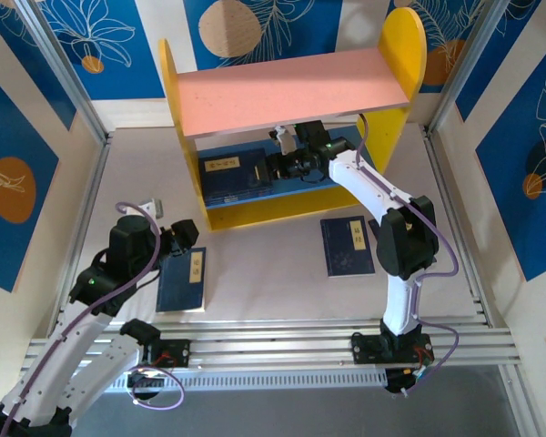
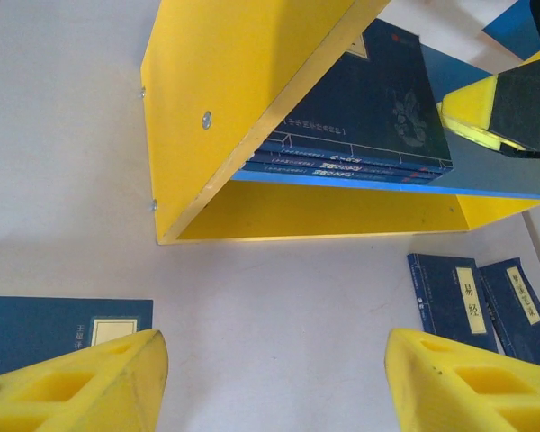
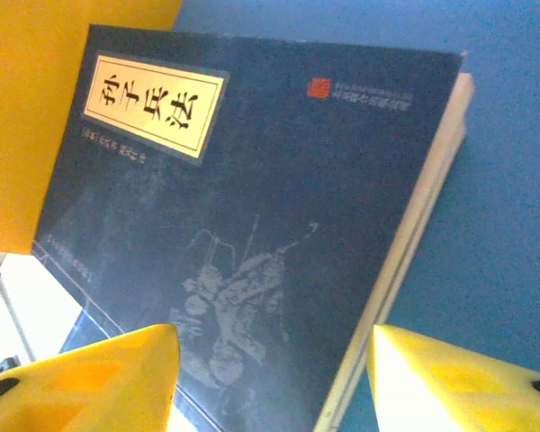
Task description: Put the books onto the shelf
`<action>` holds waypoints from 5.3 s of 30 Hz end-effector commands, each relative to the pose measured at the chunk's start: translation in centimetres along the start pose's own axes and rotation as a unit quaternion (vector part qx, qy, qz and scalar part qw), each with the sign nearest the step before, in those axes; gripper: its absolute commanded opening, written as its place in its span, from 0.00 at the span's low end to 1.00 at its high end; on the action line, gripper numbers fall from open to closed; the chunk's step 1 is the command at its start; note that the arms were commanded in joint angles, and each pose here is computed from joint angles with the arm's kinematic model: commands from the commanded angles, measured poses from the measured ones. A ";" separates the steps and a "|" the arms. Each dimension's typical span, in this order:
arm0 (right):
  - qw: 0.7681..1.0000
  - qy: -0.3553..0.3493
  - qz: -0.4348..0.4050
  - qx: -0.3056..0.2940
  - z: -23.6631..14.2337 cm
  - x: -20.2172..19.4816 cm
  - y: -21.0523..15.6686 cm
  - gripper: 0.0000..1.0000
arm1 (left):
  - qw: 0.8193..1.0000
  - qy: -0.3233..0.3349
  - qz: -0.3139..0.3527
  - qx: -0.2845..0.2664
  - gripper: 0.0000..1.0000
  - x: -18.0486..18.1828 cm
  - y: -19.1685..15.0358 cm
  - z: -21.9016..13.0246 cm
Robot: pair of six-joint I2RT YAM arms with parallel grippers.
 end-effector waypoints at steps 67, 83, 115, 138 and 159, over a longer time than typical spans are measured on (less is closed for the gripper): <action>0.992 -0.105 0.064 -0.042 -5.3 -1.5 -16.0 0.50 | 0.978 0.081 -0.086 0.174 0.71 5.5 -10.3 6.0; 0.991 -0.106 0.076 -0.016 -3.1 -0.8 -17.8 0.50 | 0.961 0.115 -0.037 0.248 0.70 5.6 -14.0 9.8; 0.965 -0.167 0.189 0.067 -2.8 -6.6 -23.2 0.51 | 0.965 -0.100 0.075 0.231 0.69 -13.1 -12.9 16.3; 0.970 -0.152 0.156 0.103 1.0 -4.3 -22.6 0.51 | 0.967 0.012 0.060 0.246 0.71 -3.8 -13.1 14.0; 0.976 -0.134 0.123 0.119 3.5 -2.7 -22.1 0.50 | 0.962 0.004 0.042 0.269 0.71 -3.2 -14.5 15.2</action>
Point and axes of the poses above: each hand's point on the last joint's axis, 136 mm out from that joint toward the fingers, its own z axis out along the fingers, its own x axis along the line the jaws close on, y = z × x, the point moved 10 cm from there along -z, back along the fingers, and after that the axes turned 8 degrees about z, right-handed, at the moved point
